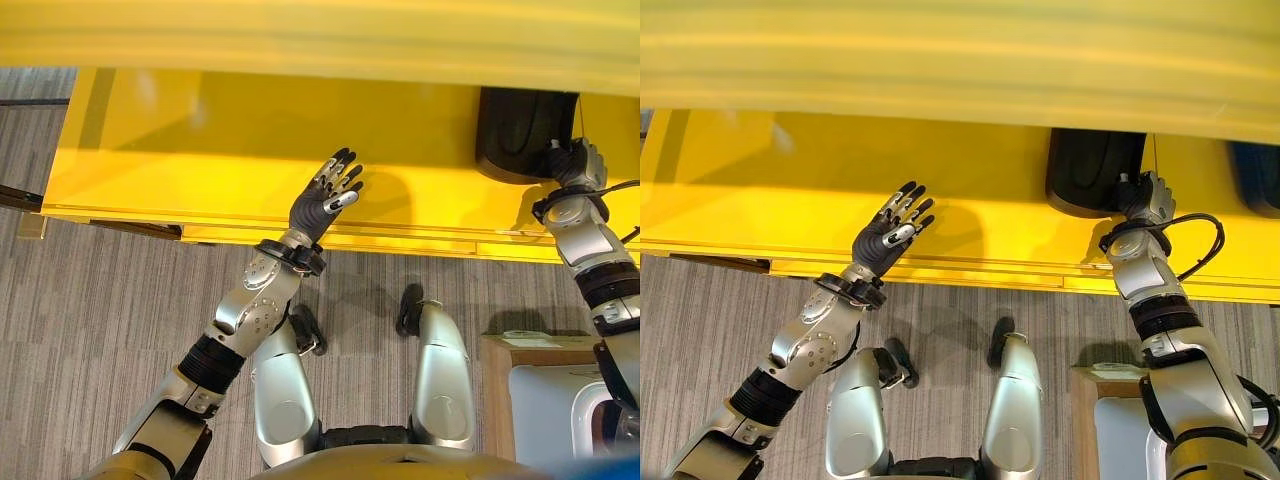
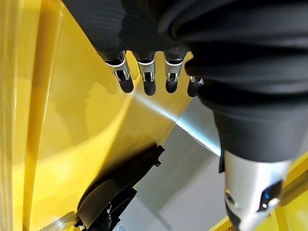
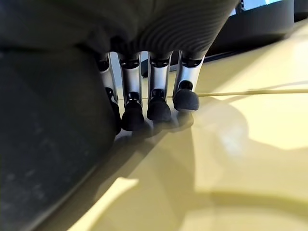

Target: Move parts from the plastic box to the shelf.

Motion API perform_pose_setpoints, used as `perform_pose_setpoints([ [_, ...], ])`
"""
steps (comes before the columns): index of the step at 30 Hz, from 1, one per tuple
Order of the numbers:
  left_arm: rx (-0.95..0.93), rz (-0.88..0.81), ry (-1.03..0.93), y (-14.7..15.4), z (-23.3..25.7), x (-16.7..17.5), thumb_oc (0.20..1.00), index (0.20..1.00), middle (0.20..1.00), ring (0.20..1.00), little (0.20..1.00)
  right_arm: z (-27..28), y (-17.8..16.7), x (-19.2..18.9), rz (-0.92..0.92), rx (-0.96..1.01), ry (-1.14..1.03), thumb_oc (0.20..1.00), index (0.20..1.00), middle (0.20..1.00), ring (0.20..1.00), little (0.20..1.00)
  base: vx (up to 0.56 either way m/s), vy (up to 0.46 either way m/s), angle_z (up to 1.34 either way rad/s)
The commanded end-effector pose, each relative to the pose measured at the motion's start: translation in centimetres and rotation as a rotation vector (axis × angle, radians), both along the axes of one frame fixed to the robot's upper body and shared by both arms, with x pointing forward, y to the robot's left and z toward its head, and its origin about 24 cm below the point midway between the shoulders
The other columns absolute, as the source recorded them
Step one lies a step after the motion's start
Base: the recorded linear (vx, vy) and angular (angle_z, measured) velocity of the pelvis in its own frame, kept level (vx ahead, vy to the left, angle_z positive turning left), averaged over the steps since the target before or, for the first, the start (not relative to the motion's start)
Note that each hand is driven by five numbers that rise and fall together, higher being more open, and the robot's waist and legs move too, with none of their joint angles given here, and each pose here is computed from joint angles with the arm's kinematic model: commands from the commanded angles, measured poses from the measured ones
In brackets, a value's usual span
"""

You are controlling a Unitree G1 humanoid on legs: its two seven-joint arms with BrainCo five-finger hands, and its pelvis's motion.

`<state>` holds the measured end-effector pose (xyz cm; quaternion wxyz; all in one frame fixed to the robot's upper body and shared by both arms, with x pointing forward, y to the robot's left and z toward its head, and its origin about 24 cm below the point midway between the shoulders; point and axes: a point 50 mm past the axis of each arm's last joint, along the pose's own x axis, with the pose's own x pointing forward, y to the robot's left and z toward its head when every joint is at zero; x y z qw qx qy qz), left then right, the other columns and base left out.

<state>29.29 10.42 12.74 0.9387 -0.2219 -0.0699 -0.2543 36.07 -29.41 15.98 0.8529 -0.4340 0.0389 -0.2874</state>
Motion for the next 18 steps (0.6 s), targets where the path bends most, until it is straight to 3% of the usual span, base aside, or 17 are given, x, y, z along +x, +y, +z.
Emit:
perform_pose_setpoints([
  [1, -0.061, -0.065, -0.075, -1.1, 1.4, -1.5, 1.0, 1.0, 1.0, 1.0, 1.0, 0.9, -0.7, 0.3, -0.02, -0.071, 0.022, 0.2, 0.2, 0.2, 0.2, 0.2, 0.0, 0.0, 0.0],
  [18, -0.067, -0.074, -0.066, -1.0, 1.1, -1.5, 1.0, 1.0, 1.0, 1.0, 1.0, 3.6, 0.3, 1.4, 0.012, -0.255, 0.02, 0.2, 0.2, 0.2, 0.2, 0.2, 0.0, 0.0, 0.0],
])
